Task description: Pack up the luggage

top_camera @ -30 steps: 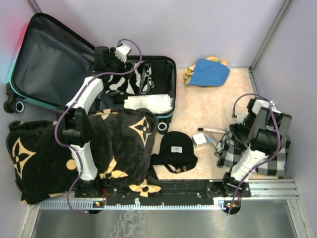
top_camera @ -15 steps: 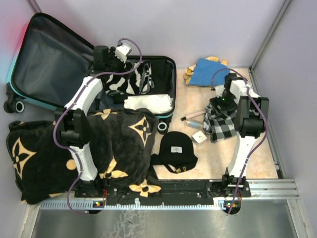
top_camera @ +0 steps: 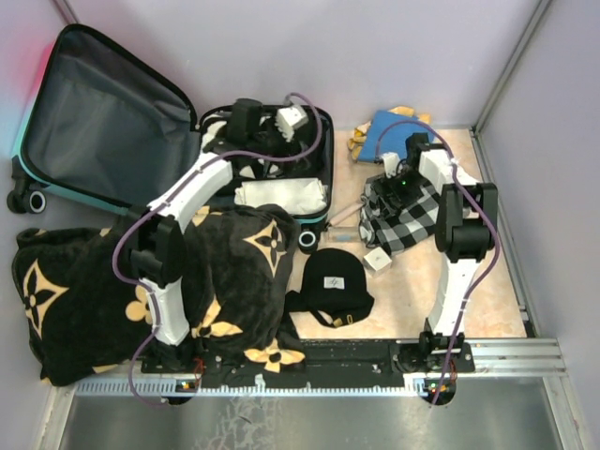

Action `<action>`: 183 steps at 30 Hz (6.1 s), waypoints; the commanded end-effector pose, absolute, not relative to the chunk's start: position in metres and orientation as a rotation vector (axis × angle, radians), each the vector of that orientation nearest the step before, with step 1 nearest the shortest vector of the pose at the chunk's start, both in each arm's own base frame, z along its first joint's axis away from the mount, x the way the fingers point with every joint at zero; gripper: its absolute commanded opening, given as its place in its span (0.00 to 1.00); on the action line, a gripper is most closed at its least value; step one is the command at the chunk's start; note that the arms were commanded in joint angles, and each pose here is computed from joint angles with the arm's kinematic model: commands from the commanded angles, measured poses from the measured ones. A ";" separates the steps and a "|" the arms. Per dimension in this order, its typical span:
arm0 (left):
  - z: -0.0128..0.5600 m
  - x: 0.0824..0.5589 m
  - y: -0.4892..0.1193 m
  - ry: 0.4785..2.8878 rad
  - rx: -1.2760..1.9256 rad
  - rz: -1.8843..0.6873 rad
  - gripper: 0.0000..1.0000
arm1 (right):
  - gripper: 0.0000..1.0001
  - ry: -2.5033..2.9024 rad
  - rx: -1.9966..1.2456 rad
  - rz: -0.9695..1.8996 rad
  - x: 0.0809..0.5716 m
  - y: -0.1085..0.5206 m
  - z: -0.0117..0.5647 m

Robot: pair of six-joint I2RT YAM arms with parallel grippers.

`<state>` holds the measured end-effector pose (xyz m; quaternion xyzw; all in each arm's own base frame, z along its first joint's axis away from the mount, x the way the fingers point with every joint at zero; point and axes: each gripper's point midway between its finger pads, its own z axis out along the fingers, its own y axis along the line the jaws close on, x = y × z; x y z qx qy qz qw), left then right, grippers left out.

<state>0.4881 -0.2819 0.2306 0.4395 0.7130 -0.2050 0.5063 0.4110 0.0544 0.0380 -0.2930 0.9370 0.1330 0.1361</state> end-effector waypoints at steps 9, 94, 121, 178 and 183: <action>0.223 0.419 -0.452 1.705 1.077 -0.998 0.99 | 0.87 2.486 -0.382 0.560 0.417 -0.005 0.156; 0.056 0.414 -0.521 2.226 0.570 -1.019 0.97 | 0.99 2.537 0.494 0.111 0.268 -0.149 0.130; -0.009 0.370 -0.543 2.273 0.814 -1.122 0.64 | 0.67 2.646 0.577 0.495 0.310 -0.095 0.010; 0.329 0.507 -0.272 1.642 0.609 -0.718 0.00 | 0.00 1.891 -0.373 0.731 0.498 0.206 0.338; 0.307 0.513 -0.204 1.723 0.517 -0.598 0.00 | 0.00 1.903 -0.456 0.825 0.515 0.270 0.306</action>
